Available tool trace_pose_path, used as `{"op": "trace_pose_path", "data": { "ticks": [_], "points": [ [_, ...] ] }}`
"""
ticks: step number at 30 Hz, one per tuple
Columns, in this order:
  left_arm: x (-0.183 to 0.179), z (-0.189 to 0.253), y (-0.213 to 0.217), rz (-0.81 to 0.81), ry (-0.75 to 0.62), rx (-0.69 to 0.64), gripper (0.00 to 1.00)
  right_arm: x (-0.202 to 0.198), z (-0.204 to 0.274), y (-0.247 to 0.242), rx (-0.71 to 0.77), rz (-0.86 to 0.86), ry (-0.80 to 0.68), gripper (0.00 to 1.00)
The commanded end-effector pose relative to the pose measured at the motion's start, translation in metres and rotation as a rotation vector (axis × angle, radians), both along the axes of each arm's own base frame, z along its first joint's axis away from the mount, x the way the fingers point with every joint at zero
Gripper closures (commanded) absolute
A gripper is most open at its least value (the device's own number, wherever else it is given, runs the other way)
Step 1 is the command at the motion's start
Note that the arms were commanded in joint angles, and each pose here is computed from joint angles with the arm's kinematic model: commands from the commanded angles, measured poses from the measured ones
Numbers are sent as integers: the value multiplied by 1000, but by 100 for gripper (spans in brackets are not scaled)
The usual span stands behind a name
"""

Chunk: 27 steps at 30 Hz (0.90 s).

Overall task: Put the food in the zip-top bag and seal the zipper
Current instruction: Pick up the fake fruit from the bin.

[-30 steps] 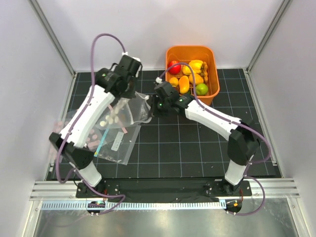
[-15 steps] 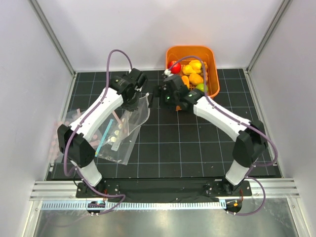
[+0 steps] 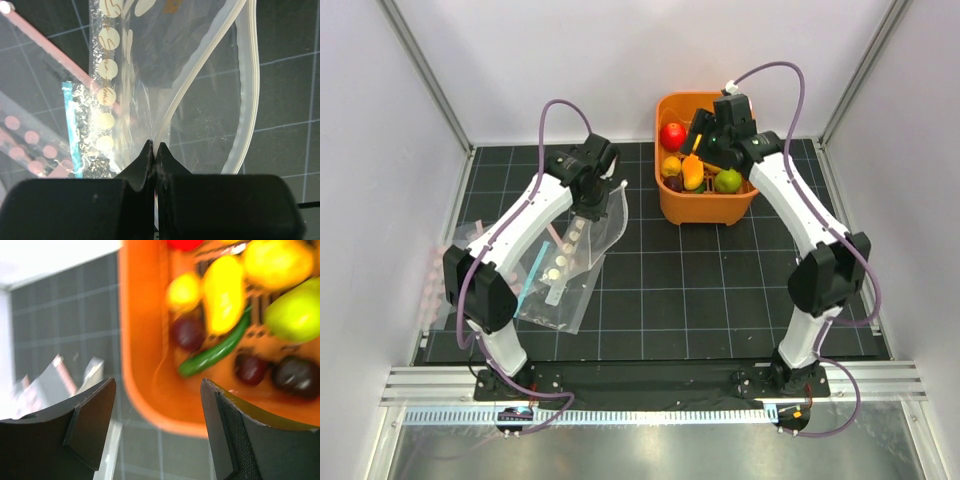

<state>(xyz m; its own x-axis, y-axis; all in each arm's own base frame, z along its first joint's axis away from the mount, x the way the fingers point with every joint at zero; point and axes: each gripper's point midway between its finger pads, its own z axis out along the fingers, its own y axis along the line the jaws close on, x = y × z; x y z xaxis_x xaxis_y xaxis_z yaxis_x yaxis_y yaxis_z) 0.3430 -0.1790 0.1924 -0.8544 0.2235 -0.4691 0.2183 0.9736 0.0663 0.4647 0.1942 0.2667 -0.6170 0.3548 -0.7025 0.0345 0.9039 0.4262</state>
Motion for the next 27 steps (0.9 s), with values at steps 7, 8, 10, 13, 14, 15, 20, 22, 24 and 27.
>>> {"op": "trace_pose_path", "data": {
  "ticks": [7, 8, 10, 13, 14, 15, 20, 22, 24, 27],
  "points": [
    [-2, 21, -13, -14, -53, -121, 100, 69, -51, -37, -194, -162, 69, 25],
    [-4, 20, -14, -13, -47, -123, 100, 72, -57, -37, -191, -169, 82, 24],
    [-5, 19, -14, -7, -40, -132, 100, 81, -82, -37, -197, -179, 125, 24],
    [-8, 15, -15, 1, -33, -144, 100, 94, -101, -34, -188, -210, 152, 20],
    [-9, 14, -15, 0, -32, -146, 100, 100, -100, -33, -180, -223, 141, 18],
    [-9, 13, -15, 3, -31, -144, 100, 104, -104, -34, -172, -251, 139, 17],
    [-9, 12, -12, 11, -33, -131, 100, 129, -142, -35, -167, -333, 130, 8],
    [-8, 15, -10, 12, -39, -125, 100, 136, -149, -35, -159, -358, 124, 8],
    [-8, 18, -11, 11, -44, -127, 100, 140, -170, -35, -169, -367, 144, 8],
    [-8, 20, -10, 10, -47, -122, 100, 147, -179, -33, -174, -353, 134, 19]
  ]
}}
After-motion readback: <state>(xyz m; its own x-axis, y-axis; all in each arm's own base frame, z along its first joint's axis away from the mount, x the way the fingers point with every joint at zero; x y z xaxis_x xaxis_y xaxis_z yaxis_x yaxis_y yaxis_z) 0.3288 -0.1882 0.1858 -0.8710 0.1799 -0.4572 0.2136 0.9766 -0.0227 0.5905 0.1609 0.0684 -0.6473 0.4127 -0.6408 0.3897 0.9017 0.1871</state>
